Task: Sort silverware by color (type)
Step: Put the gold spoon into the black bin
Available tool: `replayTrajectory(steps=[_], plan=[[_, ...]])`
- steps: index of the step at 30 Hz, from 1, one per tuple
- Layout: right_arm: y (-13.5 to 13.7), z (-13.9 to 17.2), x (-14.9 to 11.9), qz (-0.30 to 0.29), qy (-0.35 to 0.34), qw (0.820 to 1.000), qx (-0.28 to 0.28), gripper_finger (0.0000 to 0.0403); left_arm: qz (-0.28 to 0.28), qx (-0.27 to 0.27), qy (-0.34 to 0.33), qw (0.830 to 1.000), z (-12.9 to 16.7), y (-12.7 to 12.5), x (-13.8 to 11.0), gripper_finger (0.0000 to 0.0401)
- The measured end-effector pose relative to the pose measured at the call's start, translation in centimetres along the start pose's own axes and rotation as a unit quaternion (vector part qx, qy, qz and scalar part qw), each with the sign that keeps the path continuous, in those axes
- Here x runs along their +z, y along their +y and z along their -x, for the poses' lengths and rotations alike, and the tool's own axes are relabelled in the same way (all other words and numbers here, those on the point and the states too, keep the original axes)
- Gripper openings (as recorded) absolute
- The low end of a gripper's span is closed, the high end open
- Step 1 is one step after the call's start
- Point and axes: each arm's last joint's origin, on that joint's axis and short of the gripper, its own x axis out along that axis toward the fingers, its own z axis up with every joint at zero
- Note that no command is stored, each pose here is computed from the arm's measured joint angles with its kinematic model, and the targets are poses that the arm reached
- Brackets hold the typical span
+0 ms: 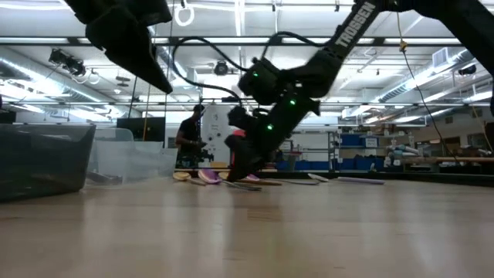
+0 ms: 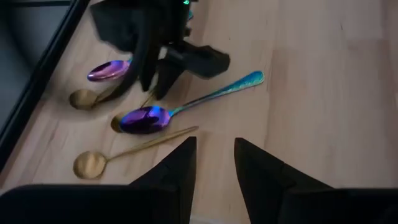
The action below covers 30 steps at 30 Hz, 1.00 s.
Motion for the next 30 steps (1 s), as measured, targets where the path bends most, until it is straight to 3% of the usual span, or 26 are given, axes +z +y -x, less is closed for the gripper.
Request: replayTrajectory(steps=[7,15,23,30], plan=[[0.2,-1.1,0.1,-0.011,0.045,0.999,-0.009,0.0118,0.013,-0.006,-0.006,1.0,0.5,0.2,0.0,0.0116],[0.2,-1.1,-0.1,-0.008,0.056,0.998,-0.007,0.0018,0.031,-0.023,-0.011,0.999,1.3,0.2,0.0,0.0116],[0.0,1.7,1.0,0.02,0.062,0.998,-0.023,0.0022,0.039,-0.017,0.022,0.999,1.6,0.4,-0.7,0.0116],[1.6,5.7,4.0,0.053,-0.009,0.998,-0.045,0.0018,0.049,-0.016,0.023,0.998,1.5,0.4,-0.8,0.0116]])
